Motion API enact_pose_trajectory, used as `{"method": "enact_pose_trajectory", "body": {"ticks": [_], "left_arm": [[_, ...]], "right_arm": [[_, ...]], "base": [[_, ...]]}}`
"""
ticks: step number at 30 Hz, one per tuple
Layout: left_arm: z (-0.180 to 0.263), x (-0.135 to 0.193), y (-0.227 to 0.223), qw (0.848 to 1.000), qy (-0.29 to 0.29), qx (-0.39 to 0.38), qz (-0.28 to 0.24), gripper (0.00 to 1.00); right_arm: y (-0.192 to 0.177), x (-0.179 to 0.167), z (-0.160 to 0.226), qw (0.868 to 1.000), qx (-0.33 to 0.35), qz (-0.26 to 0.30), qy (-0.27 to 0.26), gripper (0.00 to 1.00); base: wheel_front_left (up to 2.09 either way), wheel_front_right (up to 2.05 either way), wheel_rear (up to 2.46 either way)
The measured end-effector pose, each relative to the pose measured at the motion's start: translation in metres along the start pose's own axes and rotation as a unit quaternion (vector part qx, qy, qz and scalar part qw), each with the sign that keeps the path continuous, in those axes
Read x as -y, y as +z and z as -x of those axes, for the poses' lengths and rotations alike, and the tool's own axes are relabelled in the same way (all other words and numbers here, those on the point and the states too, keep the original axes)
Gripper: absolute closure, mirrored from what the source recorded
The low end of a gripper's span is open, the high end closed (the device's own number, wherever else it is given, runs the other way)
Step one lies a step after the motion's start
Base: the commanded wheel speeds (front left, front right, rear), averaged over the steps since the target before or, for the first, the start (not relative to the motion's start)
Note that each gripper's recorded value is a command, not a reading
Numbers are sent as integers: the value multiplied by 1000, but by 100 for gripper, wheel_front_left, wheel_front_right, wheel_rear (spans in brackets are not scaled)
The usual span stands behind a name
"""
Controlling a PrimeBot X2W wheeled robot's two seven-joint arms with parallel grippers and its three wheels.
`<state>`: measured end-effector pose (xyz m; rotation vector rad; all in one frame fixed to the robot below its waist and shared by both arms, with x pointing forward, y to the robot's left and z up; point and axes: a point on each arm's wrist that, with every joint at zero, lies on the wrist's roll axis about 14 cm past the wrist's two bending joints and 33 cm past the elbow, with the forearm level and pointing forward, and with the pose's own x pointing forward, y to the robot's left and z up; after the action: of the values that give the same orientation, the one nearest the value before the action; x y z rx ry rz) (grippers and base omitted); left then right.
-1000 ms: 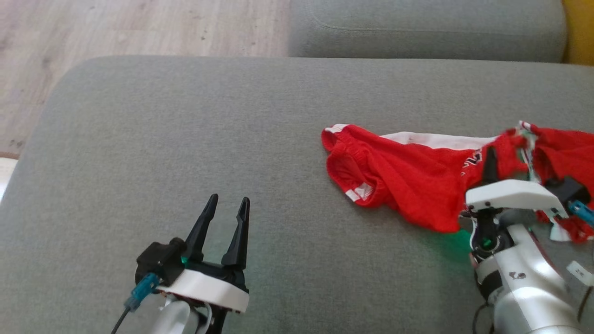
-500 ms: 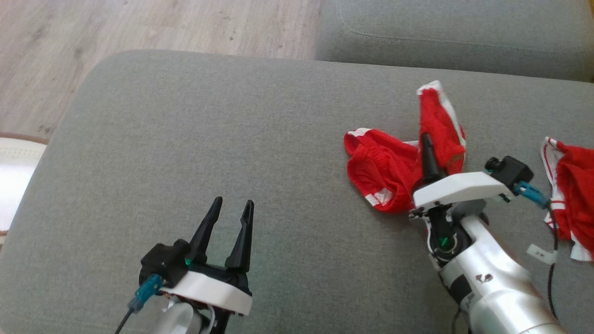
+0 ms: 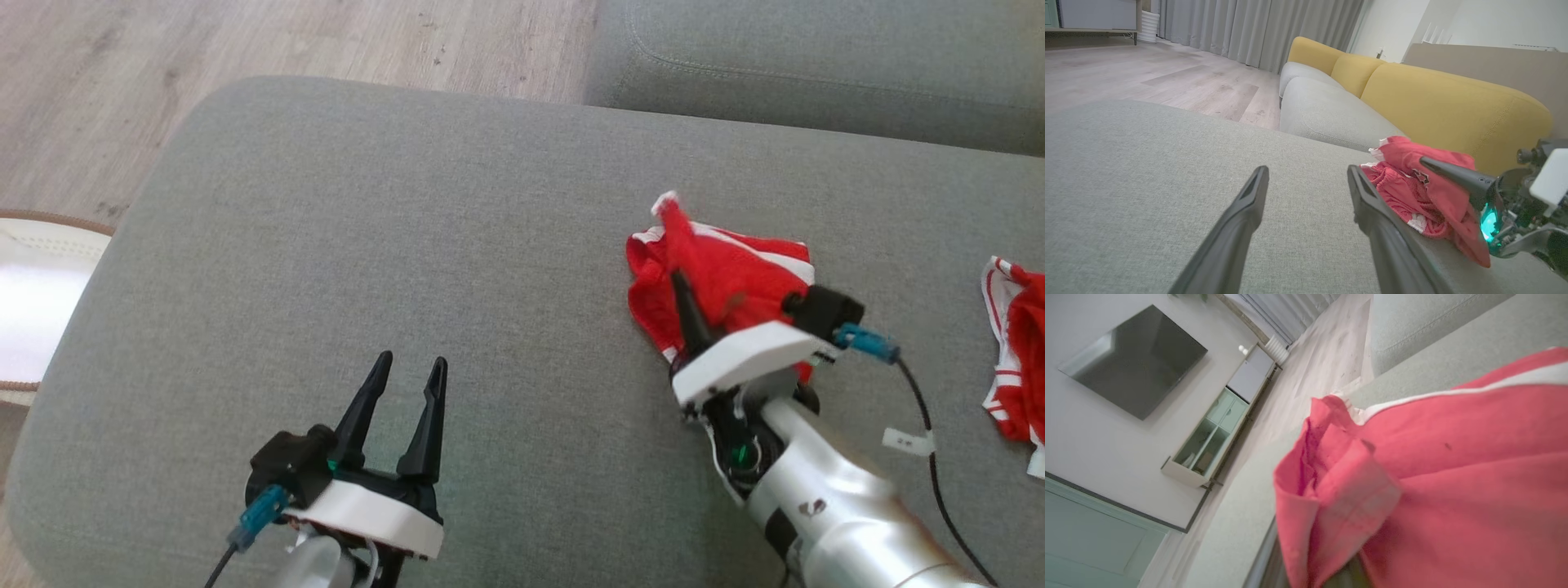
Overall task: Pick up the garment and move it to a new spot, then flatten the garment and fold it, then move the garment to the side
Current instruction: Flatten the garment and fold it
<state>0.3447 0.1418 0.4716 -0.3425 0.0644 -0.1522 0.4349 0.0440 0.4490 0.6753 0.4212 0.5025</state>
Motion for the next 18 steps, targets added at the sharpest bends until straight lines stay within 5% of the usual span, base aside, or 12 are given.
{"method": "enact_pose_trajectory", "body": {"ticks": [1, 2, 12, 18], "left_arm": [[0, 0, 0, 1000, 1, 0, 0, 0], [1, 0, 0, 1000, 1, 0, 0, 0], [1, 7, -4, 1000, -11, -4, 3, 0], [-5, 12, 0, 1000, -21, 1, 3, 0]], "right_arm": [[-6, 4, 2, 1000, -11, 12, -5, 29], [-11, 7, 3, 999, -20, 24, -9, 0], [-66, -8, 25, 976, -134, 163, 47, 0], [-69, -14, 36, 969, -134, 199, 66, 0]], "base": [[0, 0, 0], [0, 0, 0], [0, 0, 0], [0, 0, 0]]}}
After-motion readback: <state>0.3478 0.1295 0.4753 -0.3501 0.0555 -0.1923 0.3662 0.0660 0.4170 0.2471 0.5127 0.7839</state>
